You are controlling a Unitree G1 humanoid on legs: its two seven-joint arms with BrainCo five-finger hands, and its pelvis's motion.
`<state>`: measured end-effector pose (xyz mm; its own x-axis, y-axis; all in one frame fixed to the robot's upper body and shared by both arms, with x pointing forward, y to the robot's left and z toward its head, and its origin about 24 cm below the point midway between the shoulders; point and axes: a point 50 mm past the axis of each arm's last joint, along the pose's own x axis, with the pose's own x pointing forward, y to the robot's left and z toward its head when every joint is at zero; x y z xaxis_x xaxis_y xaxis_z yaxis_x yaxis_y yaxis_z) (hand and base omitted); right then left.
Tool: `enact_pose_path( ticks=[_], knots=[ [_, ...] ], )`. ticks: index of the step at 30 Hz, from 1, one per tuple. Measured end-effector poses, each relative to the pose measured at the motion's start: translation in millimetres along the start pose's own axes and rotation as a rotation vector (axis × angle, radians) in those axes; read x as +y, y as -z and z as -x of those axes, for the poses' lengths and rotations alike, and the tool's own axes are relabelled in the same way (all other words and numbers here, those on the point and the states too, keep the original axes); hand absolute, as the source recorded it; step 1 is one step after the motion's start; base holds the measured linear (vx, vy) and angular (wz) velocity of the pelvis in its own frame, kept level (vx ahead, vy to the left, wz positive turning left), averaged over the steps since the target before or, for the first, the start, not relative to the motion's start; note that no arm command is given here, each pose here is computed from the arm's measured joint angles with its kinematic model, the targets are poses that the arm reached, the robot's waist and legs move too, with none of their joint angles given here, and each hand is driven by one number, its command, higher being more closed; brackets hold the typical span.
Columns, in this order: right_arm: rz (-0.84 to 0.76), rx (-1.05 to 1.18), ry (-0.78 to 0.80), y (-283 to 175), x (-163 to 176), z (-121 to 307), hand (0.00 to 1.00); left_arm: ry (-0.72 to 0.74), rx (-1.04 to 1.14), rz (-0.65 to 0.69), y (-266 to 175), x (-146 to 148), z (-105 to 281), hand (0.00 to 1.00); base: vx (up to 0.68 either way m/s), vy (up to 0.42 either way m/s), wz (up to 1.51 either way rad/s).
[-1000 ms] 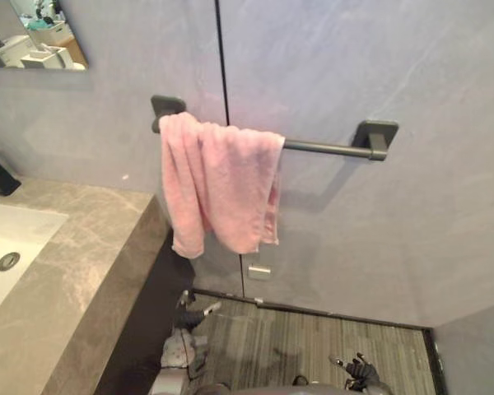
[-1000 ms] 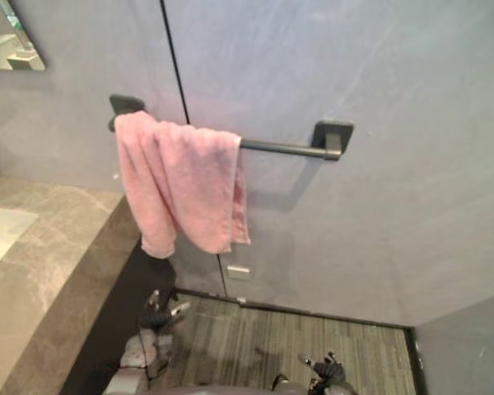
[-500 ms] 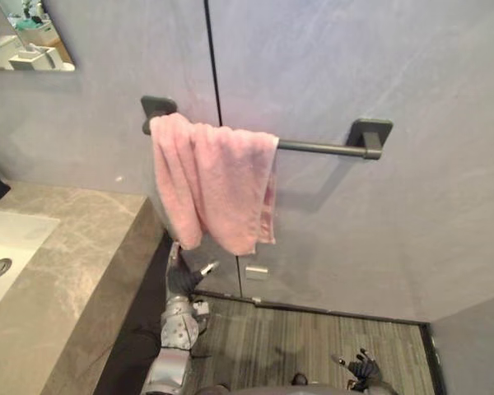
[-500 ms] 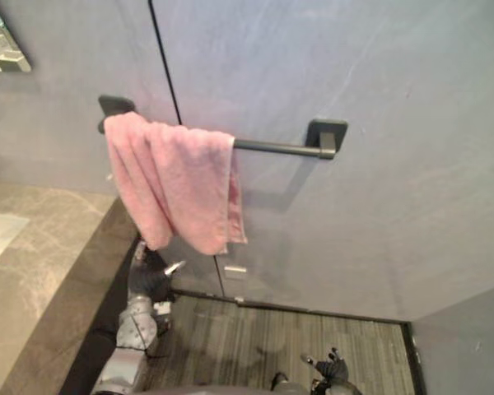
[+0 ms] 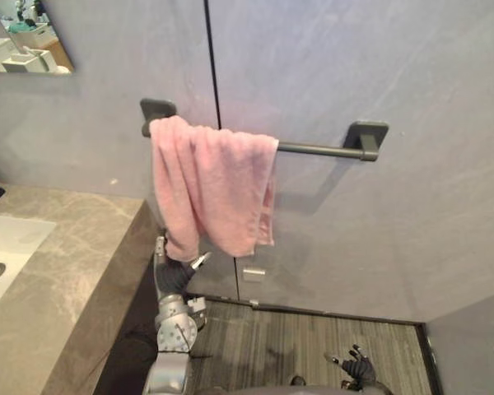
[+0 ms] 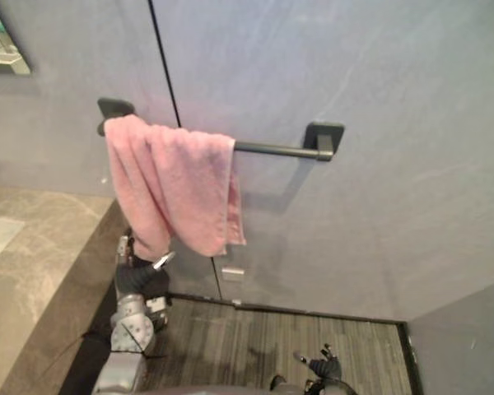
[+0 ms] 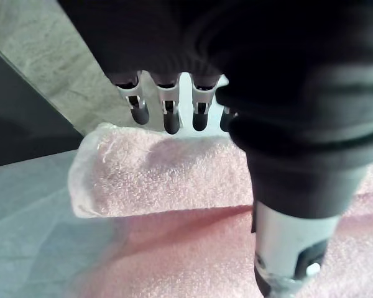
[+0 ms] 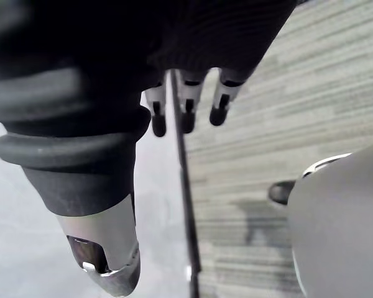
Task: Organize washtable
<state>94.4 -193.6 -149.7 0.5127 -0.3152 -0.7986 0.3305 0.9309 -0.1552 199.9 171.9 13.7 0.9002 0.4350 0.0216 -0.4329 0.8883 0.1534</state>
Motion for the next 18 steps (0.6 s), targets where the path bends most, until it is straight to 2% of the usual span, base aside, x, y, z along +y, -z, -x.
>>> enact_pose_path(
  ticks=[11, 18],
  knots=[
    [0.021, 0.015, -0.015, 6.0, 2.5, 2.6, 0.0, -0.079, -0.032, 0.022, -9.1, 7.2, -5.7, 0.0, -0.01, -0.007, 0.04],
    [0.023, 0.029, -0.015, 8.0, 2.4, 2.7, 0.0, -0.075, -0.066, 0.001, -16.5, 7.0, -19.5, 0.0, 0.01, 0.0, -0.01]
  ],
)
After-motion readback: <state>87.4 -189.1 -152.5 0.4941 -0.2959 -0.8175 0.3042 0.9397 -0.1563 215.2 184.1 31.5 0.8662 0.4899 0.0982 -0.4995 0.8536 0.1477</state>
